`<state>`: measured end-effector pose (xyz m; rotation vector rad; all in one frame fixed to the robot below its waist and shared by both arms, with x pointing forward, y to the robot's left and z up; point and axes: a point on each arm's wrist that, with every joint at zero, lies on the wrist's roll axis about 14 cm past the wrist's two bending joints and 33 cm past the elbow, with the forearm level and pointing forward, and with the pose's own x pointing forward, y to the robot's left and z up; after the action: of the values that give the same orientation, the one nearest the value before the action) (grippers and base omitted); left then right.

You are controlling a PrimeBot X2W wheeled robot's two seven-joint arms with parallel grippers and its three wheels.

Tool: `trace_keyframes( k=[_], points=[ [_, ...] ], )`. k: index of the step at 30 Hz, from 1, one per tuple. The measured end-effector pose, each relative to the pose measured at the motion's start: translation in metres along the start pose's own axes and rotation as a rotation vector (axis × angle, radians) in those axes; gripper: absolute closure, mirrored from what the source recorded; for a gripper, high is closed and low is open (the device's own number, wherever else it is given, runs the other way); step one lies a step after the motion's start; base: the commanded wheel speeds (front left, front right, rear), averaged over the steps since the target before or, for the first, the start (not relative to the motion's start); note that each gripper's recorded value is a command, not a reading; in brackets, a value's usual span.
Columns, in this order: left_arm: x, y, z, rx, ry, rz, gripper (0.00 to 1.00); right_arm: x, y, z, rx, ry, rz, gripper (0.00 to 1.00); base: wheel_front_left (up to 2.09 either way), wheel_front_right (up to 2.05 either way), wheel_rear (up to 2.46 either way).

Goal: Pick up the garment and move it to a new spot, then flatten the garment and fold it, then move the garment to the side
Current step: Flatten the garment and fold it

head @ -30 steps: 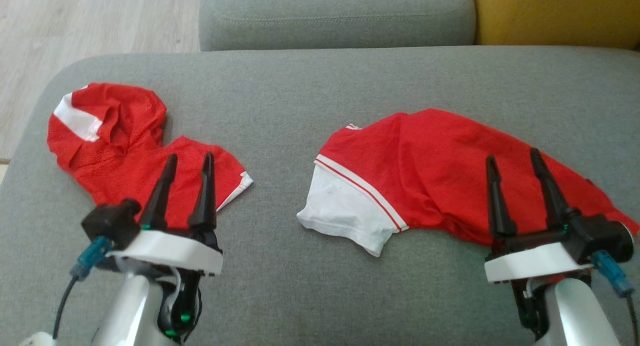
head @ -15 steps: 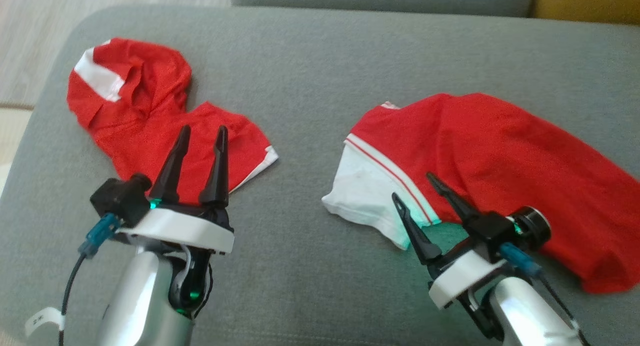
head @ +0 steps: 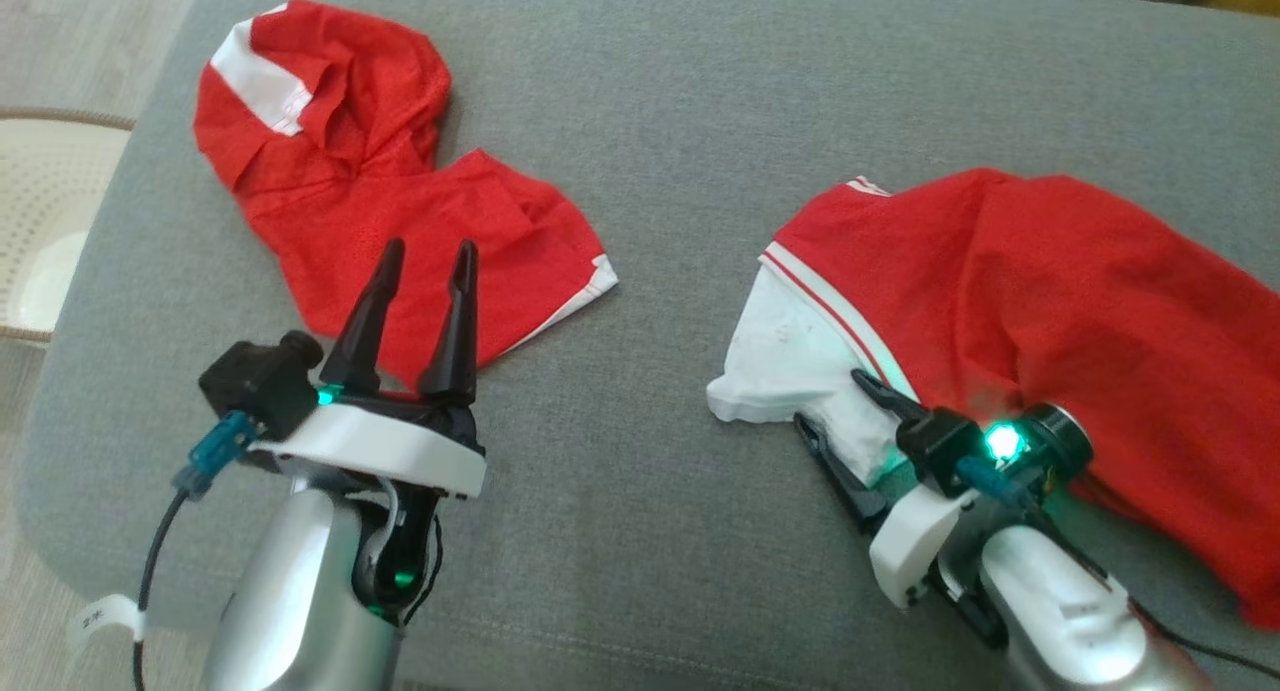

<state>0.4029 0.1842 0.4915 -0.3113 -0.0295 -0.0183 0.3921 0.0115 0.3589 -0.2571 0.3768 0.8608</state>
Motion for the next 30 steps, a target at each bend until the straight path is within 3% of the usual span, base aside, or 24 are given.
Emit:
trace_keyframes(
  k=[1,2,11,18,21,25,30],
  points=[
    [0.000,0.000,0.000,0.001,0.001,0.000,0.00,0.002,-0.001,0.000,0.000,0.004,0.001,0.19,0.00,0.00,0.00],
    [0.000,0.000,0.000,0.003,0.000,0.000,0.00,0.004,-0.002,0.001,-0.005,0.001,0.004,1.00,0.00,0.00,0.00],
    [-0.003,-0.004,0.012,0.002,-0.031,-0.007,0.00,0.005,0.032,0.044,0.008,-0.149,0.088,1.00,0.00,0.00,0.00],
    [-0.013,-0.011,0.021,-0.011,-0.060,-0.021,0.00,-0.017,0.091,0.151,-0.074,-0.453,0.279,1.00,0.00,0.00,0.00],
    [-0.023,-0.009,0.023,-0.019,-0.068,-0.008,0.00,-0.039,0.099,0.206,-0.096,-0.606,0.316,1.00,0.00,0.00,0.00],
    [-0.031,-0.004,0.034,-0.041,-0.106,0.015,0.00,-0.063,0.076,0.246,-0.094,-0.715,0.269,1.00,0.00,0.00,0.00],
    [-0.033,-0.005,0.037,-0.040,-0.115,0.018,0.00,-0.073,0.002,0.261,-0.067,-0.714,0.108,1.00,0.00,0.00,0.00]
  ],
)
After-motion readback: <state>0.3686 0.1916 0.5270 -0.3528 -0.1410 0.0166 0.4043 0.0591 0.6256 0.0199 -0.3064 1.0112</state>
